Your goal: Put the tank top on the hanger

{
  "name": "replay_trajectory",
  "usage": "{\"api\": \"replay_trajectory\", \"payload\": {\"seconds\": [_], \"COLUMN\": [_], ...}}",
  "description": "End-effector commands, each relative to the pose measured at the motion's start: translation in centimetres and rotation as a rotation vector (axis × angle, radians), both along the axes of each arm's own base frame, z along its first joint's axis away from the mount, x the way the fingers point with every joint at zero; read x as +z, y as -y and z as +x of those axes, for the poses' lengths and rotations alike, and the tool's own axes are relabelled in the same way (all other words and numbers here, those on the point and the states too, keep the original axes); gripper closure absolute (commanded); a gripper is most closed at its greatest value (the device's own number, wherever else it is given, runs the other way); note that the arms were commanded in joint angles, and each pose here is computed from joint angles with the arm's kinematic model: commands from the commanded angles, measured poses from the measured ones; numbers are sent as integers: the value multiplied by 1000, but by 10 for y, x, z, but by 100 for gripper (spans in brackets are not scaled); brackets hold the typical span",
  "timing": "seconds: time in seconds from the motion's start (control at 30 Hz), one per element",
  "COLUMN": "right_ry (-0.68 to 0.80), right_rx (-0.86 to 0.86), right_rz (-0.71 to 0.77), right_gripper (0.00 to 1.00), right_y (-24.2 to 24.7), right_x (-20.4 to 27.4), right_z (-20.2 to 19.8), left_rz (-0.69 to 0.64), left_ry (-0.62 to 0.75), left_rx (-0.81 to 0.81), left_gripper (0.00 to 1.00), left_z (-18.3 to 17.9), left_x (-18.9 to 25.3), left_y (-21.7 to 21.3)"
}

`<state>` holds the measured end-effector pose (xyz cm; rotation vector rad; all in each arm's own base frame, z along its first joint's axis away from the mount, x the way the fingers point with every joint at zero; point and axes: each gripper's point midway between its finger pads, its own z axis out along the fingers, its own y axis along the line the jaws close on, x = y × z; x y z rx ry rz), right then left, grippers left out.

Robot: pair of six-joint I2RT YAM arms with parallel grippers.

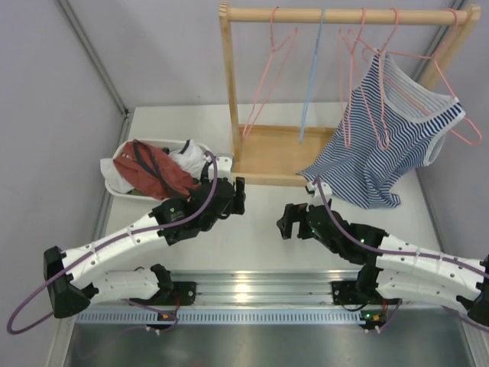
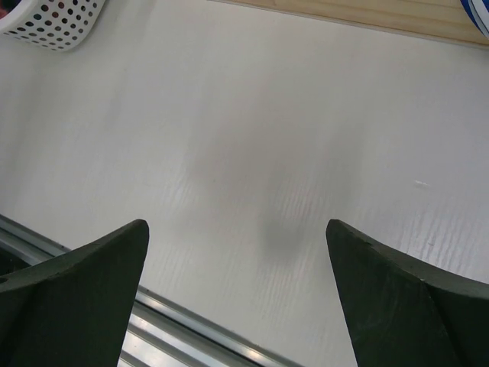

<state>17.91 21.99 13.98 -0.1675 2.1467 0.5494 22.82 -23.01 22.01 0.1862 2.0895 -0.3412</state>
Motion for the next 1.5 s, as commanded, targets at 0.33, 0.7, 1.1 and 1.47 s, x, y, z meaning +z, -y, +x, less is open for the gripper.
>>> {"api": "replay_trajectory", "payload": {"seconds": [0.33, 0.7, 1.1, 1.47], "right_ry": [65, 54, 25, 10], "right_rx": [-4, 22, 18, 14], "right_rz": [64, 65, 54, 46], "right_gripper": [0, 0, 0, 0], "right_y": [-4, -1, 1, 3], "right_x": [29, 27, 14, 7], "right_z": [4, -3, -6, -8], "left_rz": [-33, 115, 208, 247], "left_ry": [36, -124, -193, -238], "left_rx": [223, 657, 773, 795], "left_gripper": [30, 39, 39, 42], "left_z": [15, 60, 72, 72], "left_x": [21, -31, -81, -108], "left_y": [-29, -132, -167, -175]}}
